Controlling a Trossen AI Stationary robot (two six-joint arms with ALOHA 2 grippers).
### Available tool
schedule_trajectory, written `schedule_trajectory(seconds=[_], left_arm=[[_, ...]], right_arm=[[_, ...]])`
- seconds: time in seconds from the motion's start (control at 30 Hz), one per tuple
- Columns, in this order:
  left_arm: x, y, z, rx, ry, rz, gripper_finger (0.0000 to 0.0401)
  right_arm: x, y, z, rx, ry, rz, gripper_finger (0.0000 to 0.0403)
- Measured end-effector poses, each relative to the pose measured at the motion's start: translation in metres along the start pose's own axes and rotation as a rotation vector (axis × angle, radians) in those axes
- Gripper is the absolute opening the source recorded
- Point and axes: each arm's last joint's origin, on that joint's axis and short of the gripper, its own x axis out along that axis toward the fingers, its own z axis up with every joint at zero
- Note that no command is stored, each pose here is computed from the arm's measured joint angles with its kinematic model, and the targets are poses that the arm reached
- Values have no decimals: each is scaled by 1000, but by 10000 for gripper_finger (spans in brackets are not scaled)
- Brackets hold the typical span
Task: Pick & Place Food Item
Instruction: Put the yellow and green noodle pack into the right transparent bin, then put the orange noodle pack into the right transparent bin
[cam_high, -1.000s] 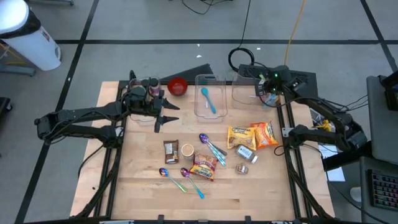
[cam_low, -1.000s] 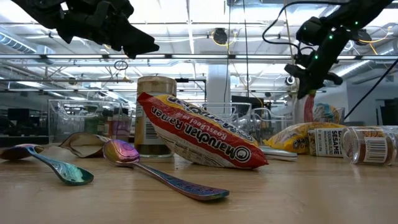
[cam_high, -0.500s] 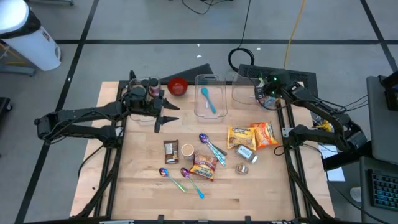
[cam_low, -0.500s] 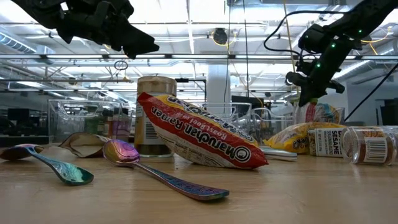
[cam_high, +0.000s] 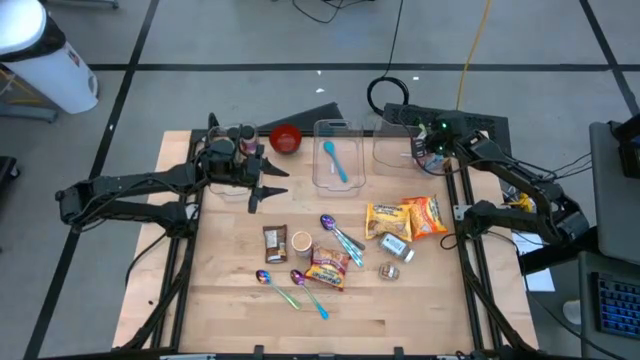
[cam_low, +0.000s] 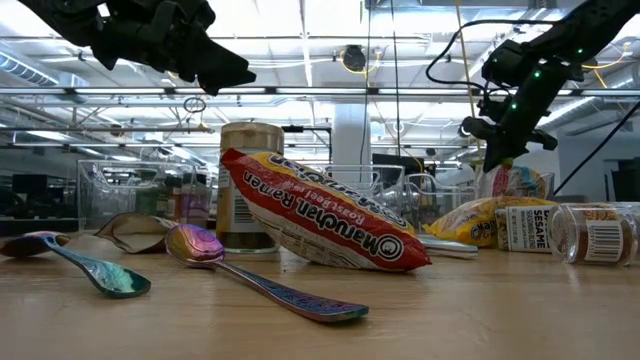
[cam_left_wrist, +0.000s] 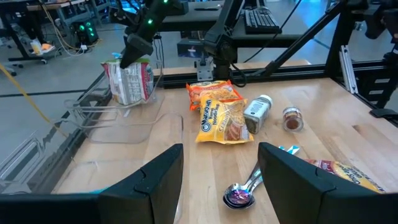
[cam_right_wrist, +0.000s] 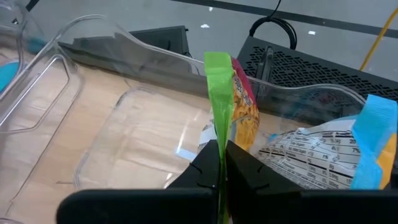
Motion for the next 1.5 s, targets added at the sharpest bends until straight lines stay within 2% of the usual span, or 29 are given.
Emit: schedule_trajectory(seconds=[0.53,0.83,1.03,1.27,1.5], left_arm=[[0,0,0,-7,0,0,216],[0,0,0,-7,0,0,216],[0,0,0,1,-2,0,216],[0,0,2,12,-22,4,216],[0,1,4,13,-34,6,216]], right_arm=[[0,0,0,3,2,-3,65],[0,0,0,3,-1,-3,70],[-8,0,3,6,-52,8,70],[-12,1,-1,-79,-23,3,70],[-9,10,-5,-196,-16,-97,70]])
